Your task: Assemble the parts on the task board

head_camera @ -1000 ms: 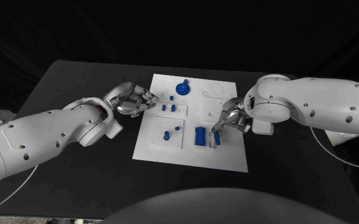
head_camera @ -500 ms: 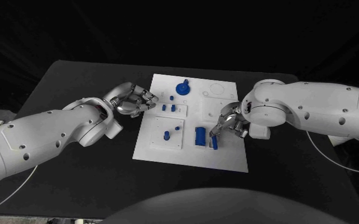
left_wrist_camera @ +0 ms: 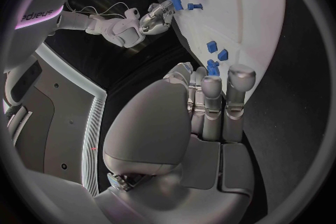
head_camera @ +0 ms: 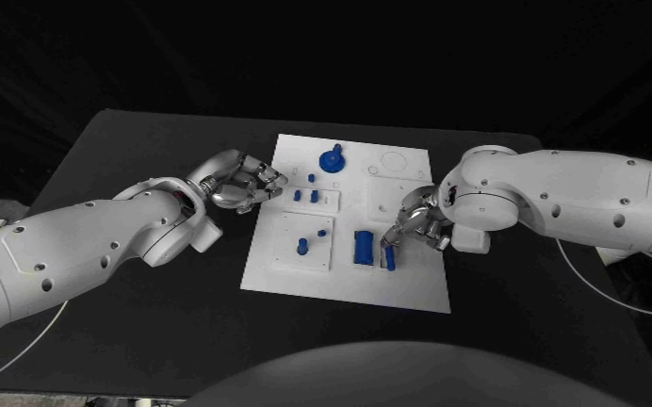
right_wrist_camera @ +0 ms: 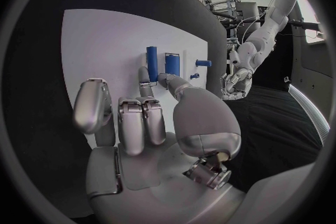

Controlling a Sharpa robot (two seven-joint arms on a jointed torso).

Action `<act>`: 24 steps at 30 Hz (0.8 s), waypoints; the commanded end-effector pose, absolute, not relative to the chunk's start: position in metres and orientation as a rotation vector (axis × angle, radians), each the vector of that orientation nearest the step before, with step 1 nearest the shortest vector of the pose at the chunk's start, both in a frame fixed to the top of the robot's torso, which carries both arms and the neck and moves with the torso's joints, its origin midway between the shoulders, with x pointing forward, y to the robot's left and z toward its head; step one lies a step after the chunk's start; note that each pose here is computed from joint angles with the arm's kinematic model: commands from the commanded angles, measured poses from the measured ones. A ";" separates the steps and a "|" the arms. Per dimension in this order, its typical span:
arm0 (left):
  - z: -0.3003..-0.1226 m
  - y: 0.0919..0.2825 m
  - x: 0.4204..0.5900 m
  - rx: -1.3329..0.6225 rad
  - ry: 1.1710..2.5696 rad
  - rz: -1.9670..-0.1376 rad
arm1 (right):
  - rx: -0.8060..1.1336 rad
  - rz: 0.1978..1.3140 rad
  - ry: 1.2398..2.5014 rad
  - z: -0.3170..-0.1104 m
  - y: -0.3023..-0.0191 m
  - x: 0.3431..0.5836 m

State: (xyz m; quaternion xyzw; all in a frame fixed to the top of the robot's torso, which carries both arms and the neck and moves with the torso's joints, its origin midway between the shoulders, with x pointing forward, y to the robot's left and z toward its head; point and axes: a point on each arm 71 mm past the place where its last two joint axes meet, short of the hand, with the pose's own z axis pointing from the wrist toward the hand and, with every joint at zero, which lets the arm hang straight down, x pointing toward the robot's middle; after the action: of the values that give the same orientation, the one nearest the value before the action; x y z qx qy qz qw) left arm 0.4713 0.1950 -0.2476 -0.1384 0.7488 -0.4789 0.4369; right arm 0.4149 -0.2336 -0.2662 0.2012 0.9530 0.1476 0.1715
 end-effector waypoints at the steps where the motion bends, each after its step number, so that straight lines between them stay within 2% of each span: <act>1: -0.248 0.193 0.470 -0.344 1.874 -1.207 | 0.574 0.423 2.698 -0.267 -0.234 0.415; 24: -0.248 0.192 0.470 -0.342 1.882 -1.209 | 0.581 0.418 2.692 -0.267 -0.235 0.417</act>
State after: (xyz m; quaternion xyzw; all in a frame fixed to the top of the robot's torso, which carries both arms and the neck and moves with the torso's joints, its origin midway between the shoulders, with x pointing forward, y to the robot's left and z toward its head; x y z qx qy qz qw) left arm 0.4713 0.1943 -0.2480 -0.1380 0.7505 -0.4787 0.4342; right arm 0.4170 -0.2362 -0.2669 0.2084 0.9510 0.1446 0.1769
